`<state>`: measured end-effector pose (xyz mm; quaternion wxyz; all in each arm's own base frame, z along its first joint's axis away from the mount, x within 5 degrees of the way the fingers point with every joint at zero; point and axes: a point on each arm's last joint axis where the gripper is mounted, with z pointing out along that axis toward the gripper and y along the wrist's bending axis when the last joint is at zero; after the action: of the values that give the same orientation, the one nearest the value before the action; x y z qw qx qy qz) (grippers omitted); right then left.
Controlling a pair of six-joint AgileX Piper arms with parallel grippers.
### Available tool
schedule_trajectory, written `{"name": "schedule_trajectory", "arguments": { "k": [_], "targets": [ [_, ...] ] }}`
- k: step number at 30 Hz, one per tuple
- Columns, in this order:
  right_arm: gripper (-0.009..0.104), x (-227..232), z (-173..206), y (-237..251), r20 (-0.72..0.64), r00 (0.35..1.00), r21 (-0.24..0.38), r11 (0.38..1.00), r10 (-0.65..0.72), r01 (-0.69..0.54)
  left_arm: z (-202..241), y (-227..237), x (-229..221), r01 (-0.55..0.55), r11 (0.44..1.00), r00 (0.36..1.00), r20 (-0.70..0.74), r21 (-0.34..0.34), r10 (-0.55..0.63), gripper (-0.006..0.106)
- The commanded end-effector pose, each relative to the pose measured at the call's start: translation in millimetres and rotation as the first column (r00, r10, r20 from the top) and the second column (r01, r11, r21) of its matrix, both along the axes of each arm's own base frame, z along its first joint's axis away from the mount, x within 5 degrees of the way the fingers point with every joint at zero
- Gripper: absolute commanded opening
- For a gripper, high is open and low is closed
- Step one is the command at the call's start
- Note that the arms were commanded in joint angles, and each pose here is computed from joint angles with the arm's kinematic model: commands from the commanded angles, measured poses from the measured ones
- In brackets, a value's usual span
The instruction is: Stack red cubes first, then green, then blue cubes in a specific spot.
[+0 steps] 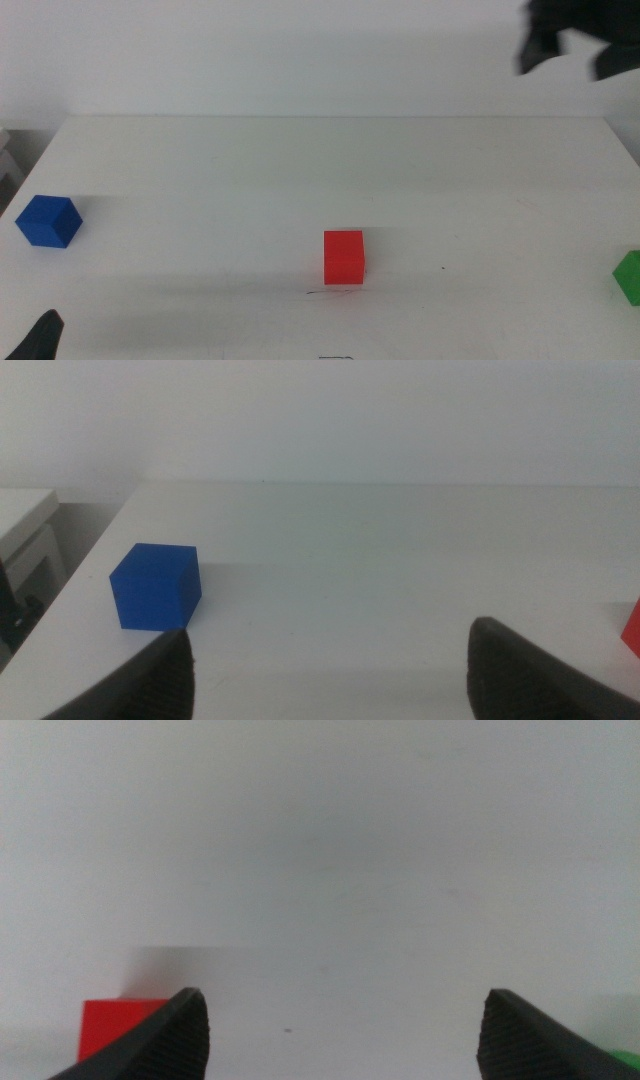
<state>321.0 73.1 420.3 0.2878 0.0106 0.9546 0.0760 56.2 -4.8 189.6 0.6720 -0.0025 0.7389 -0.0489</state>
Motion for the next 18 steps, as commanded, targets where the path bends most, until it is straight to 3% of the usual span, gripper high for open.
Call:
{"name": "schedule_trajectory", "arguments": {
  "k": [1, 8, 15, 18],
  "targets": [
    [0.083, -25.1, 22.2, -26.1, 0.03, 0.999, 0.007, 1.0, -0.019, 0.019, 8.6, 0.9, -1.6, -0.007, 1.0, 0.995, 0.1, -0.02, 0.009, 0.093],
    [0.083, -52.3, -6.4, -89.2, -0.056, 0.991, -0.047, 0.991, -0.124, 0.122, 8.6, 0.9, -1.6, -0.007, 1.0, 0.995, 0.1, -0.02, 0.009, 0.093],
    [0.082, -61.7, -48.3, -116.6, -0.185, 0.974, -0.1, 0.989, -0.128, 0.111, 8.6, 0.9, -1.6, -0.007, 1.0, 0.995, 0.1, -0.02, 0.009, 0.093],
    [0.08, -61.5, -62.7, -118.9, -0.203, 0.976, -0.141, 0.989, -0.08, 0.051, 8.6, 0.9, -1.6, -0.007, 1.0, 0.995, 0.1, -0.02, 0.009, 0.093]
  ]
}}
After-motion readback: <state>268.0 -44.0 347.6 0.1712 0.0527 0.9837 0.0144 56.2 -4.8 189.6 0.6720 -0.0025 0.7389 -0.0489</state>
